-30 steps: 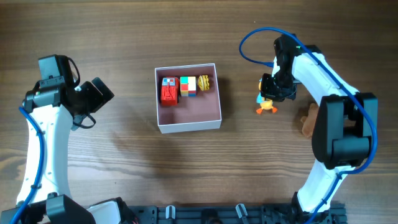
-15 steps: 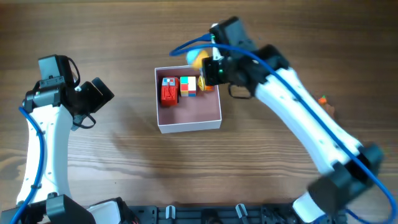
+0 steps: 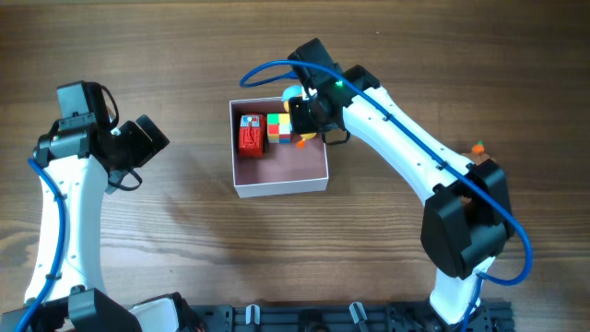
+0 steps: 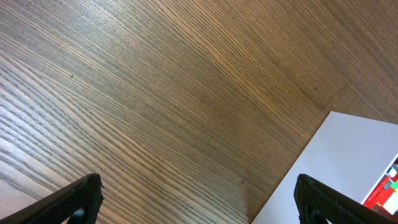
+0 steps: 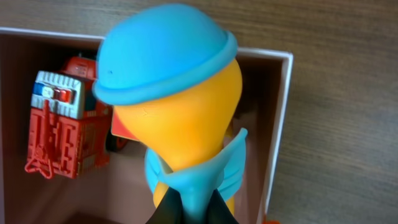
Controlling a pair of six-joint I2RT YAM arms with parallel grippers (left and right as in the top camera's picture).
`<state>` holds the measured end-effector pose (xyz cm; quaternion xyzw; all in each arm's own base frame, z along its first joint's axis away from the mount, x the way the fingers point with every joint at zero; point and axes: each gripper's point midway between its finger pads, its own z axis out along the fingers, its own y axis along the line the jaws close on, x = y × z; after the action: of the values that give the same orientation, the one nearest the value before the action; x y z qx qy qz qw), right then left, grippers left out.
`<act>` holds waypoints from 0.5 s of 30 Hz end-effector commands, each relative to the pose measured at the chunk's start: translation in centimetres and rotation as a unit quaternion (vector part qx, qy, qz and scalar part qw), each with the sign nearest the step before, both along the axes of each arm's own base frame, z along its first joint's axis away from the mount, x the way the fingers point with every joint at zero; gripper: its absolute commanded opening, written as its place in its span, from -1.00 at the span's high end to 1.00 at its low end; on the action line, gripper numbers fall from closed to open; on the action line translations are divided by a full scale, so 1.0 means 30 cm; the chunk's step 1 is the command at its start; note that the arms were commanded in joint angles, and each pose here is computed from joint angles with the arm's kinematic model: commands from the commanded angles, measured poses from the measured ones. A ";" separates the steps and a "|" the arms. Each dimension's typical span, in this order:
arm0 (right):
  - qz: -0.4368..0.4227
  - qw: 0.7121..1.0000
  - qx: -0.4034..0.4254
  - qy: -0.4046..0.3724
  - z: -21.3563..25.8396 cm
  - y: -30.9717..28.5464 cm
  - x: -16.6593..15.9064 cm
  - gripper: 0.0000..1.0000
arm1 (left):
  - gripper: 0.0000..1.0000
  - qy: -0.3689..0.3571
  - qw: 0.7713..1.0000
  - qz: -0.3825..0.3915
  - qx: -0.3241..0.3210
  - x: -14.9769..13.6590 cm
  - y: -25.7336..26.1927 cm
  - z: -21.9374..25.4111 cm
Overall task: Pack container
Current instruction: 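Place the yellow duck in the box with the right gripper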
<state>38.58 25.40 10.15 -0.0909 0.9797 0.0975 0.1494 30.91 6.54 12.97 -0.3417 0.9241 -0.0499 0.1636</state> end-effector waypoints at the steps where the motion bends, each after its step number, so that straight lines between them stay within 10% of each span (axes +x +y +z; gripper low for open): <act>1: -0.015 1.000 -0.006 0.013 -0.015 -0.007 -0.013 0.91 | -0.99 -0.004 1.000 -0.008 0.003 -0.001 -0.006 0.008; 5: -0.011 1.000 -0.004 0.020 -0.017 -0.003 -0.024 0.74 | -1.00 -0.004 1.000 -0.008 0.002 -0.001 -0.006 0.008; 7: -0.009 1.000 -0.002 0.021 -0.017 0.001 -0.026 -0.16 | -0.99 -0.003 1.000 -0.008 0.002 -0.002 -0.006 0.008; 9: -0.009 1.000 -0.002 0.021 -0.017 0.001 -0.026 -0.38 | -1.00 -0.004 1.000 -0.008 0.002 -0.001 -0.006 0.008; 15: -0.009 1.000 -0.002 0.022 -0.018 0.001 -0.028 -0.40 | -1.00 -0.004 1.000 -0.008 0.002 -0.001 -0.006 0.008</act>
<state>37.92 25.01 9.88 -0.0771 0.9837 0.0926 0.1333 30.91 6.54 12.97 -0.3417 0.9241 -0.0499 0.1636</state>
